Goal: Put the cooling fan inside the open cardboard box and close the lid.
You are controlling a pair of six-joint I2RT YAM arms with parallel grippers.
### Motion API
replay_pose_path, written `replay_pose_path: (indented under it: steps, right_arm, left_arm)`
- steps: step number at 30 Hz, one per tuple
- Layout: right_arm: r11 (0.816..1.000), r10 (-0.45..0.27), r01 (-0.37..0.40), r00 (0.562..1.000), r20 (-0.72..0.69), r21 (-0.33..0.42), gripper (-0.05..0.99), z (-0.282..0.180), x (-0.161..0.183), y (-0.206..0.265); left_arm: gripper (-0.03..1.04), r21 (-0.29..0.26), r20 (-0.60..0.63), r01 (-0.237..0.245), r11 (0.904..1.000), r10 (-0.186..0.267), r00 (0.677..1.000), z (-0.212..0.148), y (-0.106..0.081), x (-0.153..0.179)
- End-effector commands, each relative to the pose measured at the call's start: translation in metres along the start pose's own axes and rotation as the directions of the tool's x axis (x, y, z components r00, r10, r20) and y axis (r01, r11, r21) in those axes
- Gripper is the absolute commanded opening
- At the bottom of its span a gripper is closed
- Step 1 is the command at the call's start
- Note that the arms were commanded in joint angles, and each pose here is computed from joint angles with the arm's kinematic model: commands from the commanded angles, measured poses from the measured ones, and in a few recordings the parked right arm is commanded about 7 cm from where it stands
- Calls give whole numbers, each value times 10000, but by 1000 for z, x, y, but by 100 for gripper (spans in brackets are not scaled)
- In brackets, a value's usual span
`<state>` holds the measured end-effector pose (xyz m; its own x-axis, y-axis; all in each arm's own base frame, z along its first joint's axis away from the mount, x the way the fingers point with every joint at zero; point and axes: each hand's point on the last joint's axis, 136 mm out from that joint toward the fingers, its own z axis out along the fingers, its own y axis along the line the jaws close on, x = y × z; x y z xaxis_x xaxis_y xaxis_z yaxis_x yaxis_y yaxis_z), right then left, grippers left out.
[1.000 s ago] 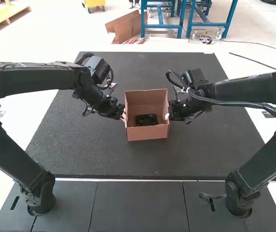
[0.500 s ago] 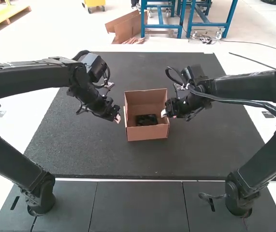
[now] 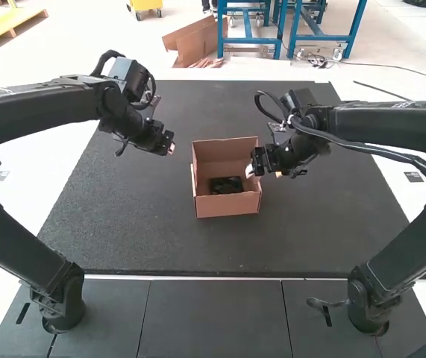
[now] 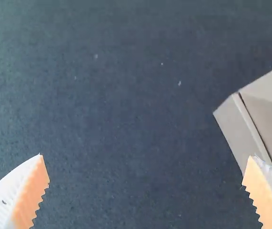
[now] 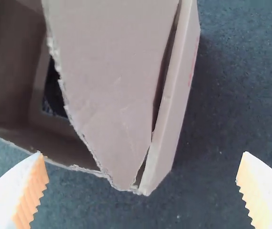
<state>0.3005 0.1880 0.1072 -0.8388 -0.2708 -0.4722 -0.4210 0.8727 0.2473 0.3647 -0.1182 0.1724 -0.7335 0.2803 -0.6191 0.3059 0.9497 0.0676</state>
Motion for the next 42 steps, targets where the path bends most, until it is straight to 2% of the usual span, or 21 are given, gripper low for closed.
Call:
replay_pose_path:
  steps: [1,6,13,20,25,29,37,42]
  right_arm:
    - [9988,-415,370,9873,1534,321,91,-40,-36,0]
    - [9952,-691,484,9632,2598,851,91,-70,-58,-6]
    - [9930,-744,424,9497,3043,1103,91,-88,-62,-7]
    - [9926,-477,93,9468,3184,1209,90,-93,-64,-17]
    - [9903,-252,-212,9445,3275,1373,90,-97,-65,-29]
    - [9894,-174,-321,9422,3346,1420,90,-101,-66,-33]
    - [9885,-61,-431,9464,3228,1451,90,-100,-59,-36]
    - [9884,-72,-419,9470,3212,1457,90,-99,-59,-36]
  left_arm:
    - [97,-274,560,-4,9996,19,9984,0,5,-25]
    - [97,-21,897,119,9999,-117,9959,9,-5,-48]
    - [97,896,1388,-343,9954,216,9901,8,-41,-70]
    - [97,1847,1650,-1169,9758,865,9825,0,-92,-82]
    - [97,2158,1331,-1559,9639,1291,9827,5,-115,-74]
    - [97,2254,1197,-1702,9593,1461,9820,10,-123,-70]
    - [97,2235,1690,-1589,9617,1223,9780,10,-123,-89]
    - [97,2354,998,-1685,9572,1486,9838,24,-128,-71]
